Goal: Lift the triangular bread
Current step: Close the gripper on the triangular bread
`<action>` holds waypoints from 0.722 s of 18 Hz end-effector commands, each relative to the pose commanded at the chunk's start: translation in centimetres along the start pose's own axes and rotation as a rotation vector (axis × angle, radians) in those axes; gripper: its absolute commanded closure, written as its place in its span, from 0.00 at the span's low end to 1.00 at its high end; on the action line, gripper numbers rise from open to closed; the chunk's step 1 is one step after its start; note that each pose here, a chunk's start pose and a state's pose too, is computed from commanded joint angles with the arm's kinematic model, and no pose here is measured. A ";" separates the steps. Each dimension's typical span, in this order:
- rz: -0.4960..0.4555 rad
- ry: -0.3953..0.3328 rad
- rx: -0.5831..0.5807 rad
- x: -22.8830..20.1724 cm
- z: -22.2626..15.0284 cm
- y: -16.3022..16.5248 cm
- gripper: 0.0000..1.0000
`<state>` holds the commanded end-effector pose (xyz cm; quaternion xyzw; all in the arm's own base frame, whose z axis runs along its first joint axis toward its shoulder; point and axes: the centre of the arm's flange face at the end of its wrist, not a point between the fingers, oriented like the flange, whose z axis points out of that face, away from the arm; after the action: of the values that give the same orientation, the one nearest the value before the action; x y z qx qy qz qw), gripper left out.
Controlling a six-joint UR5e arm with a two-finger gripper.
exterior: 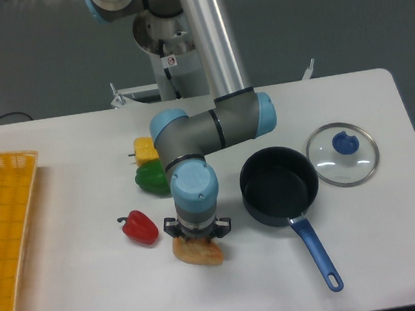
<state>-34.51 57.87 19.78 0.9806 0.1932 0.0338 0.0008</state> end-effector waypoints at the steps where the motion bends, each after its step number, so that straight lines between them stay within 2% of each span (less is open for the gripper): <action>1: 0.001 0.001 -0.003 0.1 0.2 0.0 0.71; 7: 0.000 0.000 0.003 0.0 -0.3 0.0 0.73; 11: -0.001 -0.010 0.031 -0.4 -2.4 -0.3 0.73; 13: 0.030 -0.018 0.046 -0.6 -3.5 -0.2 0.73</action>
<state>-35.38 57.75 23.27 0.9834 0.1791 0.0205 -0.0206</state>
